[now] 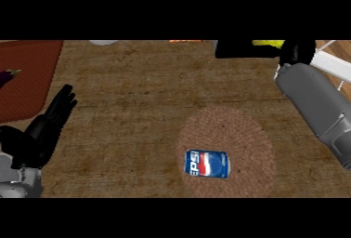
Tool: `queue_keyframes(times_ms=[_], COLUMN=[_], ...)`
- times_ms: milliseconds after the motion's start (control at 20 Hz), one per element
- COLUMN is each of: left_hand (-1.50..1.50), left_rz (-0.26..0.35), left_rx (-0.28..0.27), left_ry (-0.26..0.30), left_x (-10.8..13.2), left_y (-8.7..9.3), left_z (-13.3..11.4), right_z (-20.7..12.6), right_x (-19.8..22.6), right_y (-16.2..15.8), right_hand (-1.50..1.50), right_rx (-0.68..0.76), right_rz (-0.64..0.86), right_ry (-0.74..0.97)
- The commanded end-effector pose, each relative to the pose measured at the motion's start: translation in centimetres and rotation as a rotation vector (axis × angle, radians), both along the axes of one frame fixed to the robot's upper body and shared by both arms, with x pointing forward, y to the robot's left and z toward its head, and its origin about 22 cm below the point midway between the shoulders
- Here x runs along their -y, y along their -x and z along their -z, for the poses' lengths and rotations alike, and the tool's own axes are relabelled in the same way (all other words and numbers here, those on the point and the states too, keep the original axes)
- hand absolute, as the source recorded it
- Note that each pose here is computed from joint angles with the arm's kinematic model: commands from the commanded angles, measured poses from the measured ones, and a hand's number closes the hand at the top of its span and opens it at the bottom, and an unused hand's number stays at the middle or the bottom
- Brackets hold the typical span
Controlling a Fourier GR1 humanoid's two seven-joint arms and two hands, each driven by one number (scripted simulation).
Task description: Pick the pear from the placemat and place it in the tiered shelf
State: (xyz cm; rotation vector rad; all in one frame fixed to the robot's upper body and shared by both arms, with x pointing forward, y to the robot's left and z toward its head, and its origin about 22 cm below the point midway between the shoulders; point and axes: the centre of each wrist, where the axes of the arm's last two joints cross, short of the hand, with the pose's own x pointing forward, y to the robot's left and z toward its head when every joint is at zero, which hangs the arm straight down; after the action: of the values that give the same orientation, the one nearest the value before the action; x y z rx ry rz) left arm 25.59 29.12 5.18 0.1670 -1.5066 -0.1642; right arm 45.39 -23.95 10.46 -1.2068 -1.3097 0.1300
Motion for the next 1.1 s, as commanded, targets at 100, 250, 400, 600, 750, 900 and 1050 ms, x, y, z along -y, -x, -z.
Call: queue_keyframes(times_ms=[100, 250, 400, 600, 750, 900, 1050], left_hand=[0.00, 0.00, 0.00, 0.00, 0.00, 0.00, 0.00], left_rz=[0.012, 0.001, -0.006, 0.003, 0.014, 0.019, 0.015], left_rx=[0.007, 0.022, 0.036, 0.035, 0.035, 0.052, 0.050], left_ry=[0.014, 0.036, 0.024, 0.030, 0.034, 0.041, 0.014], left_x=[0.4, 0.4, -1.2, 0.1, -0.1, 1.1, 0.0], left_y=[0.7, 0.1, 0.2, 0.2, -0.3, 0.5, 0.4], left_z=[0.3, 0.1, 0.7, -0.3, 0.1, 0.4, -0.8], right_z=[-8.7, -12.5, -16.3, -22.0, -20.6, -20.5, -12.1], right_x=[-5.3, -7.7, -8.8, -10.3, -8.1, -4.6, 1.7], right_y=[-2.5, -2.6, -2.3, -0.6, -0.5, 0.0, -1.9], right_hand=[1.50, 1.50, 1.50, 1.50, 1.50, 1.50, 1.50], right_rx=[0.099, 0.118, 0.186, 0.481, 0.561, 0.584, 0.123], right_rz=[0.139, 0.165, 0.167, 0.060, 0.072, 0.057, 0.199], right_ry=[0.098, 0.095, 0.055, -0.334, -0.391, -0.399, 0.268])
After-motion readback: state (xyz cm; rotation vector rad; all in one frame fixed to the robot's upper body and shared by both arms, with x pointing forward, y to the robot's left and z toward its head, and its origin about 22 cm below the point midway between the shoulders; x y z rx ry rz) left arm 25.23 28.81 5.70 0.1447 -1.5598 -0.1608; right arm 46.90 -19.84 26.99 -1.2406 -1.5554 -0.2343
